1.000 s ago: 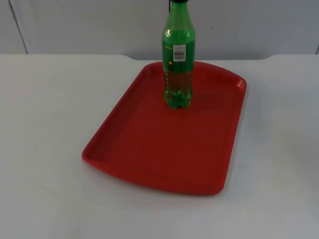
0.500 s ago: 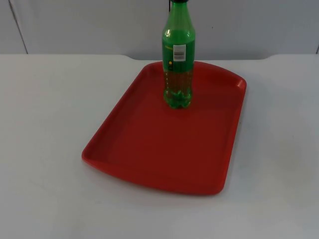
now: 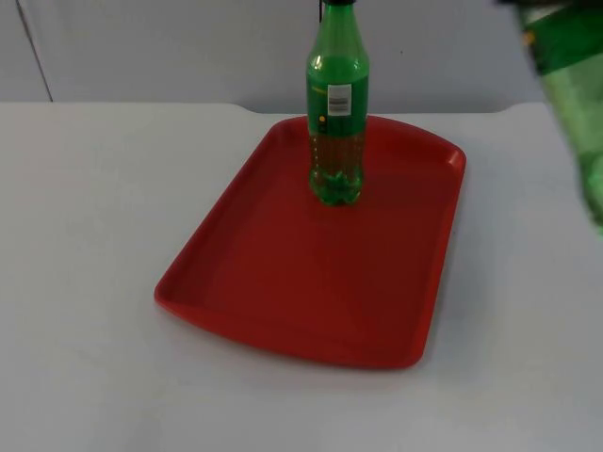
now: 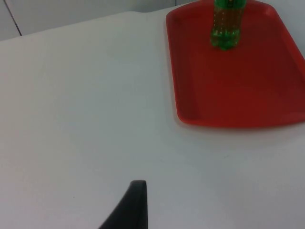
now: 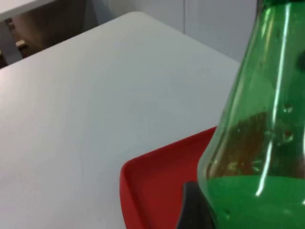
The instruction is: Place the bottle upright on the tray.
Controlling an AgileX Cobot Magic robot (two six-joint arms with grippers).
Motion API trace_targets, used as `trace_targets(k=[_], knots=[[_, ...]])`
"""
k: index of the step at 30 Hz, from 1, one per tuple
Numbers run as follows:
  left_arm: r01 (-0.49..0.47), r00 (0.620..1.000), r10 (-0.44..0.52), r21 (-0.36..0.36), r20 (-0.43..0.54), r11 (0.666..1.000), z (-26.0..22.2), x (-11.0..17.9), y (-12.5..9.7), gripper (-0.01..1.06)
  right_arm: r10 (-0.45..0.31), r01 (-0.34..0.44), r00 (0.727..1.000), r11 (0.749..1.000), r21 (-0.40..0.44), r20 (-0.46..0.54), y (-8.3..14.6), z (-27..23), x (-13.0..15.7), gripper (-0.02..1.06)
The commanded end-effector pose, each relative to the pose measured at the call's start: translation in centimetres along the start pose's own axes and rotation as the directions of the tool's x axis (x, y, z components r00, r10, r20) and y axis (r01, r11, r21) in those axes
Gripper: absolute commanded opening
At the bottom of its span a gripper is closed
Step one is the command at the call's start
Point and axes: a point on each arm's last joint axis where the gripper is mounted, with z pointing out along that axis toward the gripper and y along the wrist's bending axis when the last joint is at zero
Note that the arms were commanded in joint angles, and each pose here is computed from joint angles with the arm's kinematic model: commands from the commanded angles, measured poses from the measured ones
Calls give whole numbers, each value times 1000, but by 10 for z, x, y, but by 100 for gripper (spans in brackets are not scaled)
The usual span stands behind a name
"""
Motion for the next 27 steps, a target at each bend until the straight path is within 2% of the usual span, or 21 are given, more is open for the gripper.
trace_targets(k=[1, 4, 8, 9, 13, 16, 17, 19, 21, 23, 27], knots=[[7, 1000, -7, 2, 3, 1000, 0, 1, 0, 105, -18, 18, 1000, 1000, 26, 19, 11, 23, -1, 0], [7, 1000, -7, 2, 3, 1000, 0, 1, 0, 105, -38, 36, 999, 998, 55, 36, 21, 43, 3, 0], [7, 1000, -7, 2, 3, 1000, 0, 1, 0, 105, -34, 12, 992, 983, 183, 119, 34, 71, 6, 0], [7, 1000, -7, 2, 3, 1000, 0, 1, 0, 105, -34, 12, 992, 983, 183, 119, 34, 71, 6, 0], [7, 1000, -7, 2, 3, 1000, 0, 1, 0, 105, -99, 30, 973, 951, 308, 210, 48, 87, 8, 0], [7, 1000, -7, 2, 3, 1000, 0, 1, 0, 105, -110, 25, 961, 947, 319, 252, 53, 94, 9, 0], [7, 1000, -7, 2, 3, 1000, 0, 1, 0, 105, -84, -4, 958, 952, 307, 275, 54, 98, 11, 0], [7, 1000, -7, 2, 3, 1000, 0, 1, 0, 105, -80, -7, 954, 959, 285, 290, 56, 103, 12, 0], [7, 1000, -7, 2, 3, 1000, 0, 1, 0, 105, -69, -16, 938, 970, 243, 339, 60, 114, 16, 0], [7, 1000, -7, 2, 3, 1000, 0, 1, 0, 105, -123, 42, 924, 974, 222, 362, 65, 122, 20, 0], [7, 1000, -7, 2, 3, 1000, 0, 1, 0, 105, -168, 96, 910, 975, 203, 379, 67, 132, 26, 0]])
